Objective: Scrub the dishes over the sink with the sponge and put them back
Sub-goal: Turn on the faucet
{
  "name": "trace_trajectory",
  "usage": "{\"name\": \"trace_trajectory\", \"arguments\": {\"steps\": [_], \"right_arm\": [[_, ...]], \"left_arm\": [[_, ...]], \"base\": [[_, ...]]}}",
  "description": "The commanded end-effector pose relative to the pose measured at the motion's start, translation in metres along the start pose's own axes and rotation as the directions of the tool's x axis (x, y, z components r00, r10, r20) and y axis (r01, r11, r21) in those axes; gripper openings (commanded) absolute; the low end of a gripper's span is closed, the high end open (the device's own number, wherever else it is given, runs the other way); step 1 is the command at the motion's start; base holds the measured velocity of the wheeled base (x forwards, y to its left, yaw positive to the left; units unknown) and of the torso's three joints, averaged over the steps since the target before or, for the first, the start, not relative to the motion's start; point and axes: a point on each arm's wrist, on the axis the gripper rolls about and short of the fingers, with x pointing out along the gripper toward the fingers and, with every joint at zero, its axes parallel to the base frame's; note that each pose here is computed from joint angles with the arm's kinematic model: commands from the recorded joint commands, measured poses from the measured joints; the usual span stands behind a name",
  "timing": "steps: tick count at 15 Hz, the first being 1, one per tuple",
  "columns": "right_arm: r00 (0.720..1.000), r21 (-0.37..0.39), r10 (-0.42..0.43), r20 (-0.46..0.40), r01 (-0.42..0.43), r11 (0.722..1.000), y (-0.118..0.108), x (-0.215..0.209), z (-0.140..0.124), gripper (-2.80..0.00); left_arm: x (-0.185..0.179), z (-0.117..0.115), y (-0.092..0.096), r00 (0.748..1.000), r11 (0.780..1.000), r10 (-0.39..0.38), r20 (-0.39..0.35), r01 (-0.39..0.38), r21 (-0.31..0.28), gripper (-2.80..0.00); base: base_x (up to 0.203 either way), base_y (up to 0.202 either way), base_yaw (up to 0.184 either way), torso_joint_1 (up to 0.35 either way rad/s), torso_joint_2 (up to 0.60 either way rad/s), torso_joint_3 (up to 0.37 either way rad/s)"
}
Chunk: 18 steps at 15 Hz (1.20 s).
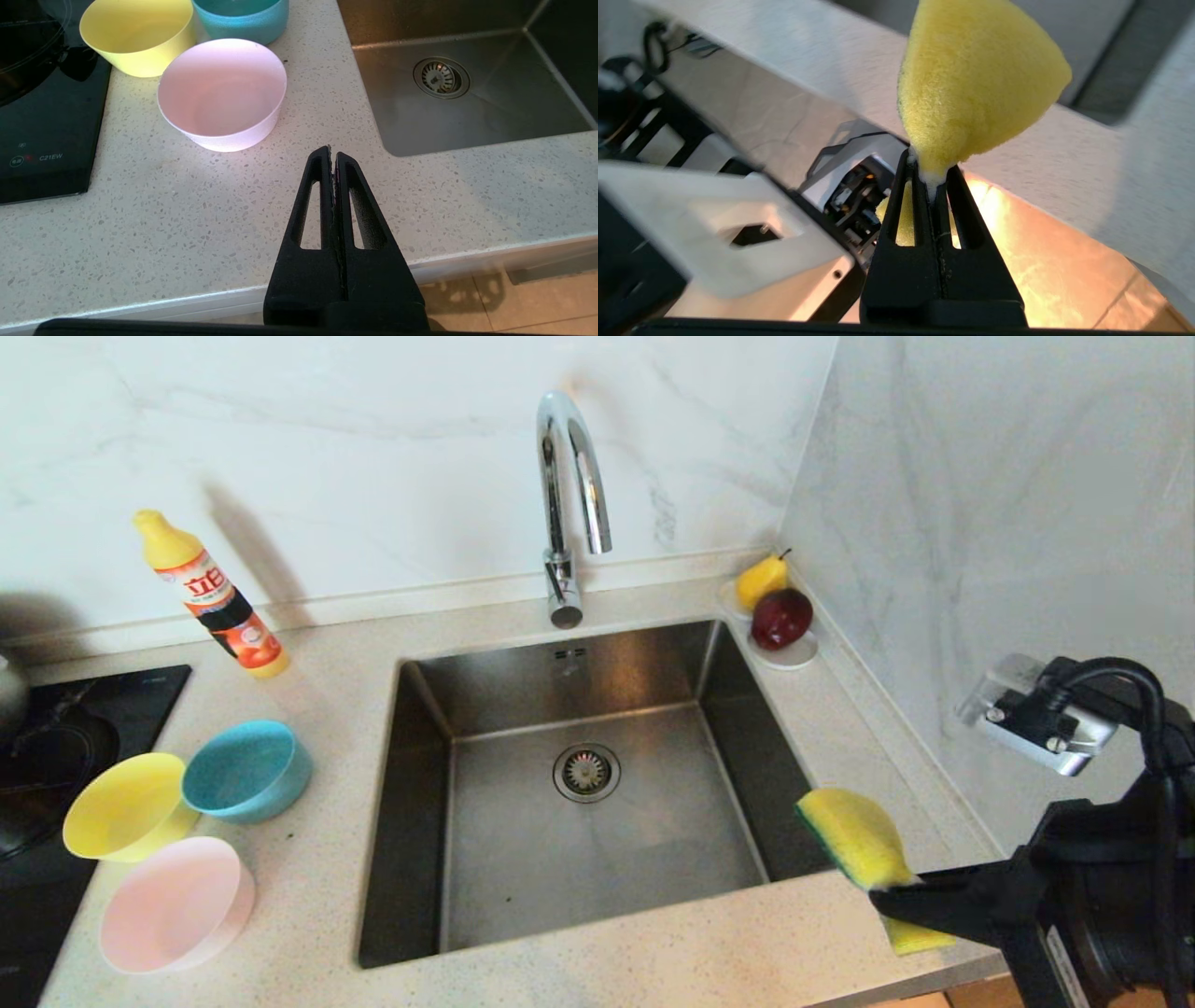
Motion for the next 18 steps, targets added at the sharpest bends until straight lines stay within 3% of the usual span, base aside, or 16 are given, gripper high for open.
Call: {"name": "trace_trajectory", "arguments": {"steps": [1,6,18], "right_arm": [[0.999,-0.036,0.046,0.001,-0.046,0.998,0.01,-0.004,-0.003,-2.8],[0.995,-0.075,0.097,-0.015,-0.098,0.992,0.021,-0.002,-0.003,-2.8],[0.994,-0.057,0.091,-0.052,-0.094,0.994,0.03,0.022,0.012,-2.8]], "left_arm": [[0.0,0.0,0.0,1.0,1.0,0.0,-0.002,0.0,0.0,-2.8],[0.0,0.0,0.0,1.0,1.0,0.0,-0.002,0.0,0.0,-2.8],[0.0,-0.001,0.0,1.0,0.998,-0.004,-0.014,0.005,0.065,-2.8]], "base": [[0.0,0.0,0.0,0.0,0.0,0.0],[0.0,0.0,0.0,0.0,0.0,0.0],[0.0,0.0,0.0,0.0,0.0,0.0]]}}
